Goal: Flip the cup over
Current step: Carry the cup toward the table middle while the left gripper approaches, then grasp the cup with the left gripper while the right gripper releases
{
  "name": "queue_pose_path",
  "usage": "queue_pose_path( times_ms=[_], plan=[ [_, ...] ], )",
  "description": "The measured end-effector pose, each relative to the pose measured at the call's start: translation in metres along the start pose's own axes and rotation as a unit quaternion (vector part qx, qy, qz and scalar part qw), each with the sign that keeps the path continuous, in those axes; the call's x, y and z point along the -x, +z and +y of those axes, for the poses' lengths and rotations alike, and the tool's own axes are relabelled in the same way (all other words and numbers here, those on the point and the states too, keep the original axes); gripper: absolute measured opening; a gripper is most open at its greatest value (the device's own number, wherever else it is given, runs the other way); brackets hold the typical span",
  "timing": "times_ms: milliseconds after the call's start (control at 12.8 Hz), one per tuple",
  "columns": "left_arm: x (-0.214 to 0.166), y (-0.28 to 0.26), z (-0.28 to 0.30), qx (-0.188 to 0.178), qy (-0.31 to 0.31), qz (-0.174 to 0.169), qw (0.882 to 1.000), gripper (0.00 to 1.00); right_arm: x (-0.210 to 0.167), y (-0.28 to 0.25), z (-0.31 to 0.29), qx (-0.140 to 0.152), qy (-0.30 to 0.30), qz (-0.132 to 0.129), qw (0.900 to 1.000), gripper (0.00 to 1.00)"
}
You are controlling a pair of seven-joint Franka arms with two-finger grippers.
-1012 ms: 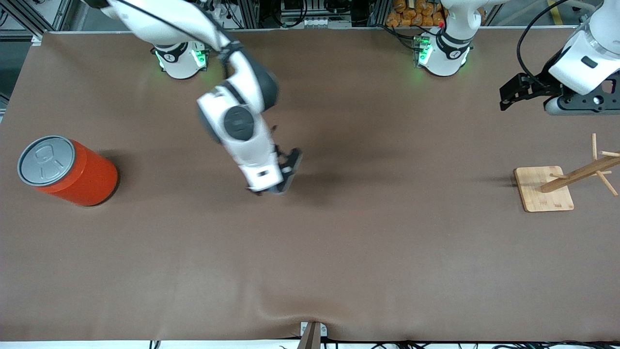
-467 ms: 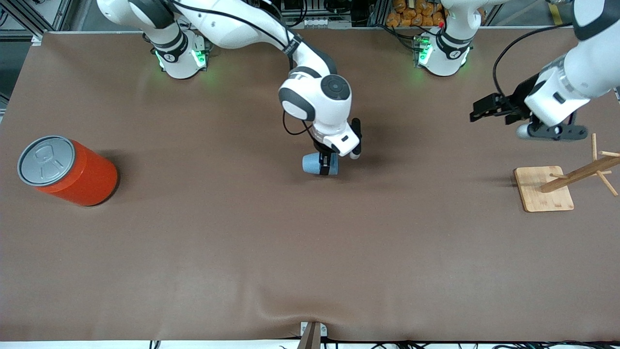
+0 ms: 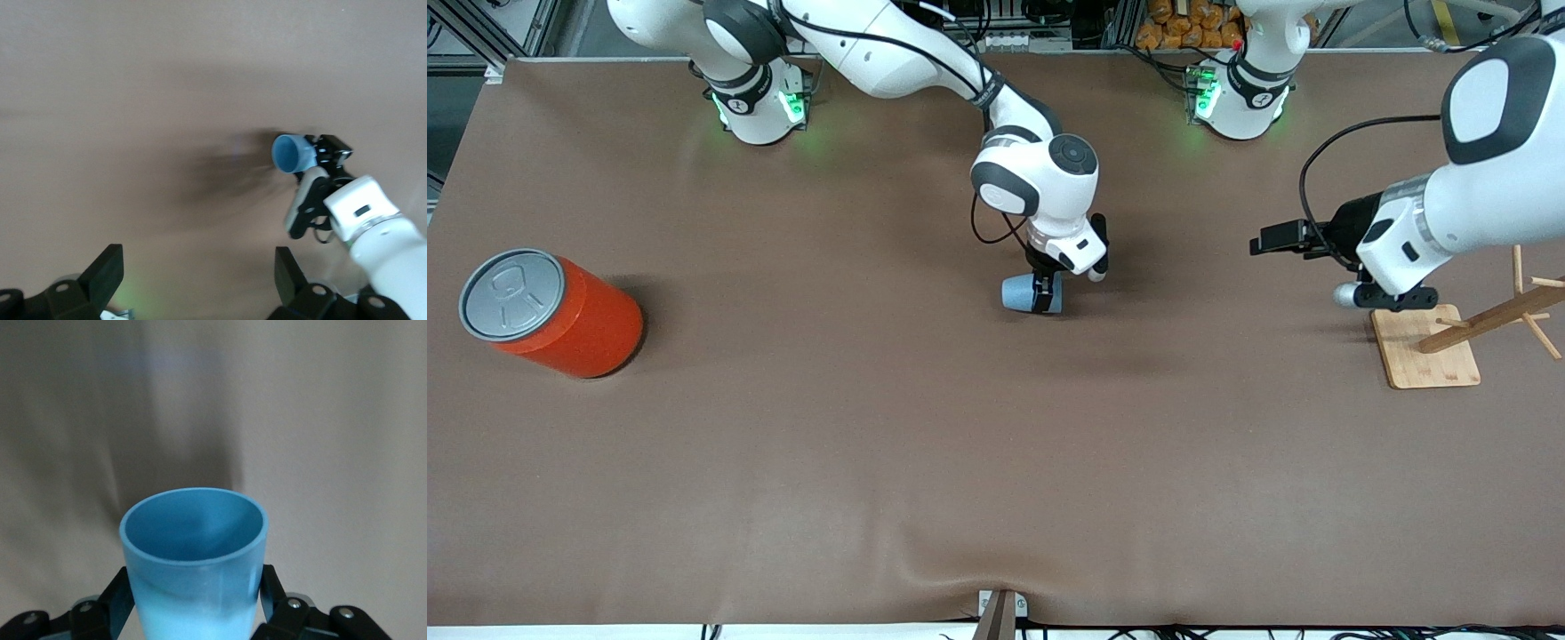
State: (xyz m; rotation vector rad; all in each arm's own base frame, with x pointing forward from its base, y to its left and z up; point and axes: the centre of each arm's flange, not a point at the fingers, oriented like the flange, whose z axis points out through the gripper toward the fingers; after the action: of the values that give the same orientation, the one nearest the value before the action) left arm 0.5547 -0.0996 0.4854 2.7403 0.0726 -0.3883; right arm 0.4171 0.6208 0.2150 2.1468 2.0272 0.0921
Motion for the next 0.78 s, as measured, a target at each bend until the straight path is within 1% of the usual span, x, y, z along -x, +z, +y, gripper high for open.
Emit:
queue_pose_path(
  times_ms=[156, 311, 467, 623, 778],
  plan=[
    [-0.006, 0.016, -0.004, 0.023, 0.010, 0.001, 1.000, 1.00, -0.007, -0.001, -0.007, 0.002, -0.002, 0.002, 1.000, 0.80],
    [-0.010, 0.029, -0.009, 0.060, 0.031, -0.003, 0.998, 1.00, -0.011, -0.003, -0.013, 0.003, -0.001, 0.004, 1.000, 0.80],
    [-0.020, 0.046, -0.029, 0.091, 0.045, -0.013, 0.995, 1.00, -0.011, -0.002, -0.014, 0.003, 0.017, 0.004, 1.000, 0.80],
    [-0.036, 0.068, -0.049, 0.133, 0.047, -0.026, 0.990, 1.00, -0.013, -0.001, -0.018, 0.005, 0.034, 0.002, 0.999, 0.80],
    [-0.049, 0.092, -0.056, 0.176, 0.047, -0.041, 0.982, 1.00, -0.014, 0.000, -0.021, 0.007, 0.036, -0.001, 0.999, 0.80]
  ],
)
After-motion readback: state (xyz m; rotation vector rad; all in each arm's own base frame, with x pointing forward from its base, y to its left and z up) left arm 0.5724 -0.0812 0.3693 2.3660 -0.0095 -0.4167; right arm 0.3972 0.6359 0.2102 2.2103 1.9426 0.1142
